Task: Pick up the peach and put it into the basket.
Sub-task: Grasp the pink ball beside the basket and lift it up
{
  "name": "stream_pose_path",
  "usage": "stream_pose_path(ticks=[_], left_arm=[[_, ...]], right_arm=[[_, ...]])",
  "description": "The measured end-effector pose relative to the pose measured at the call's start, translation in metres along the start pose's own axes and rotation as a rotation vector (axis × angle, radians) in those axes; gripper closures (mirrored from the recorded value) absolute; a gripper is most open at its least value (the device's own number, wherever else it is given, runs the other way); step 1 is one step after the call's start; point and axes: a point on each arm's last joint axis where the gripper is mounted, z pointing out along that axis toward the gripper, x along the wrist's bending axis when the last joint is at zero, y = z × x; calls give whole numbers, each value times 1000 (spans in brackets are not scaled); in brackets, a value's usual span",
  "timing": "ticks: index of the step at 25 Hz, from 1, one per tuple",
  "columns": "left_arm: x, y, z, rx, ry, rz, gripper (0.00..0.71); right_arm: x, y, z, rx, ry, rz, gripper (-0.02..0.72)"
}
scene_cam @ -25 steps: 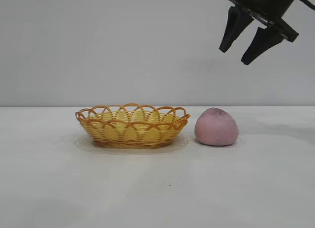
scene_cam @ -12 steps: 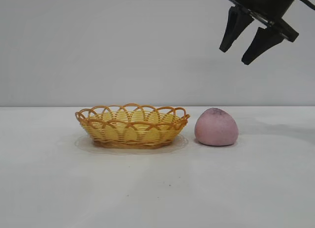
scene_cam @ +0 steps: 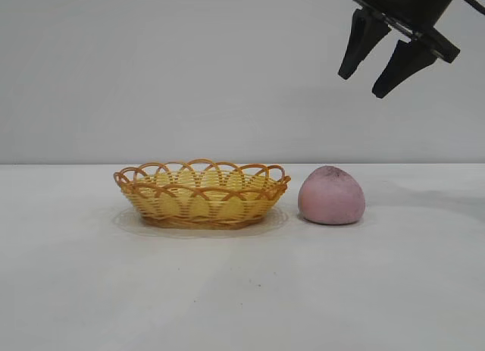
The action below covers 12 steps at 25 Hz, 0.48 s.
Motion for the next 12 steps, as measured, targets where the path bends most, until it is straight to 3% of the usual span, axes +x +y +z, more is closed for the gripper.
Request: stream_pose_path(ticks=[12], left_arm=[[0, 0, 0, 0, 0, 0, 375]], right_arm=[[3, -13, -1, 144, 39, -28, 321]])
